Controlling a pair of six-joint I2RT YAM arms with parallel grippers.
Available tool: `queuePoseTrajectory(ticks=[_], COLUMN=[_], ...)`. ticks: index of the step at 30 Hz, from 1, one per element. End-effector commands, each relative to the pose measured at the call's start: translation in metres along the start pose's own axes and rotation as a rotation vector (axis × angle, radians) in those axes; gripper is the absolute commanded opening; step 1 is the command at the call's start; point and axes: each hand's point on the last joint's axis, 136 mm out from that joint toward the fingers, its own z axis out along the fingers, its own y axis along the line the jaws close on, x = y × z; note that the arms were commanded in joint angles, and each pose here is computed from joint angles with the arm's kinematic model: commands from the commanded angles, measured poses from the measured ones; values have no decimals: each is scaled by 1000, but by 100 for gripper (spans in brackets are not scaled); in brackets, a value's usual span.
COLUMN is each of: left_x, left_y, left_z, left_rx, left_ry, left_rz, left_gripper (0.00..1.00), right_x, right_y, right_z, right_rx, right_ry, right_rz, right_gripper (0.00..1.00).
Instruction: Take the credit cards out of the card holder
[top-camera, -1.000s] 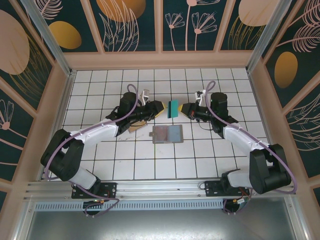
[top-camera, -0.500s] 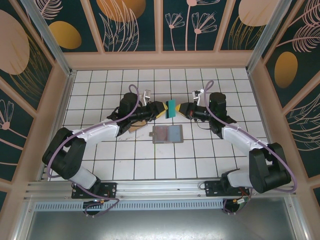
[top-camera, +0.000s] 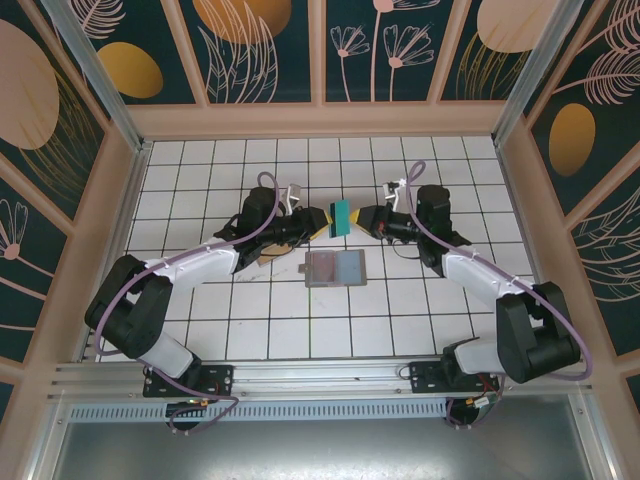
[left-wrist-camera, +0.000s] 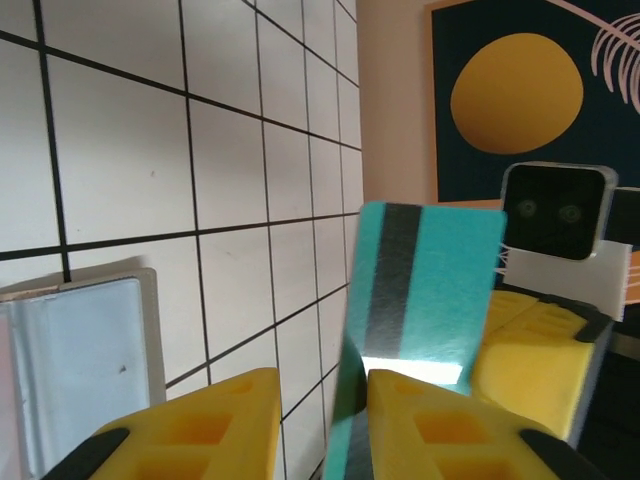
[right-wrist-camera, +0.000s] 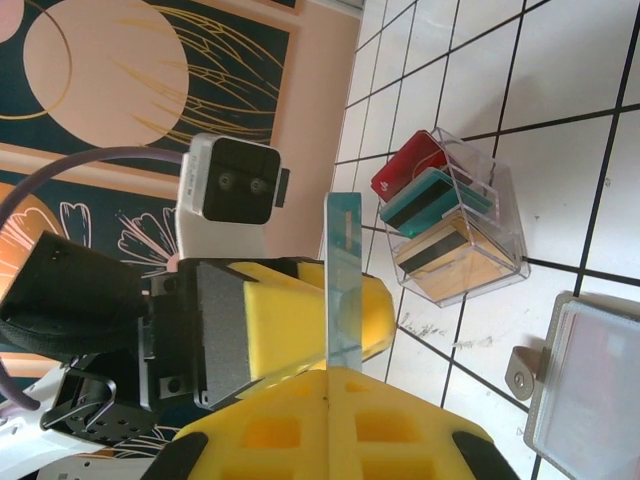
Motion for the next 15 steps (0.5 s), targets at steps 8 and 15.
queuePoseTrajectory(ticks=[8, 15], left_x=[-7, -6], left_y=[-45, -41], left_z=[-7, -9], left_rx=[159, 127], left_ry=[-8, -8], left_rz=[60, 82], left_gripper=[8, 0], right_x=[5, 5], right_y=[1, -12], right_z=[8, 9], right_rx=[-25, 30], right_ry=[36, 36], right_rz=[-24, -24], right_gripper=[0, 47])
